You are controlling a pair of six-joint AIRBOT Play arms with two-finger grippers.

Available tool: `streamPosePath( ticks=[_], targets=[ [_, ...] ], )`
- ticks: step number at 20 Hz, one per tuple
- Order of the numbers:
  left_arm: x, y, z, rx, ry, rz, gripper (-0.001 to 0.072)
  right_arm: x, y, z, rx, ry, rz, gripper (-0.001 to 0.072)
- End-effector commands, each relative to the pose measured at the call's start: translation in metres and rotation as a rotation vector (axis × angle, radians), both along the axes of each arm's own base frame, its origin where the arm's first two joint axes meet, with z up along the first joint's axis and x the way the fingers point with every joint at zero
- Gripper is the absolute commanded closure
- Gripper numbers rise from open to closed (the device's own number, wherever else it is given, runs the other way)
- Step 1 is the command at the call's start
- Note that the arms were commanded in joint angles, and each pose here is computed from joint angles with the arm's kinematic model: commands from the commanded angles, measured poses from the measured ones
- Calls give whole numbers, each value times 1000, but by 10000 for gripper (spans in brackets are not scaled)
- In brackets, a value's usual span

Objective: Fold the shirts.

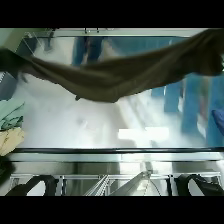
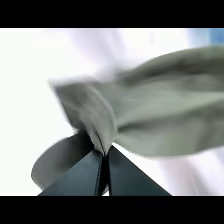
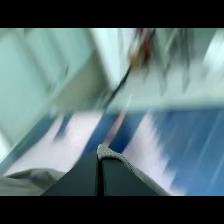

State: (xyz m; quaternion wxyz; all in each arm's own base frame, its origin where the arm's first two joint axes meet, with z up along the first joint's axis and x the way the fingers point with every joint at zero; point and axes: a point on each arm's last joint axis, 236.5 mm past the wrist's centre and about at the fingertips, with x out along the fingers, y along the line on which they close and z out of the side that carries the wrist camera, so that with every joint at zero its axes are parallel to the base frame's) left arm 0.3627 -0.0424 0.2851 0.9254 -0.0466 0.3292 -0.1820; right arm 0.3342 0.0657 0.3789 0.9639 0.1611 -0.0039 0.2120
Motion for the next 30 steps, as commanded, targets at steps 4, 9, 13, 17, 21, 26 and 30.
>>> streamPosePath(
  ticks=[4, 9, 13, 17, 21, 26, 30],
  targets=[
    [-33, -37, 101, 7, -196, -172, 690, -97, -9, 75, -122, -297, -183, 694],
    [7, -69, 8, -50, 118, -315, 690, 24, -18, -39, -88, 108, -57, 693],
    [41, -81, -108, -134, 414, -329, 693, 114, -25, -181, -27, 467, 21, 693],
    [61, -73, -222, -218, 681, -271, 426, 152, 8, -343, 19, 810, 122, 693],
    [66, -50, -272, -280, 812, -201, 97, 156, 16, -410, 36, 937, 127, 691],
    [49, -42, -243, -327, 832, -206, 98, 152, -16, -358, 102, 879, 79, 264],
    [-3, -110, -222, -347, 858, -350, 99, 130, -68, -332, 220, 940, -40, 264]
  ],
)
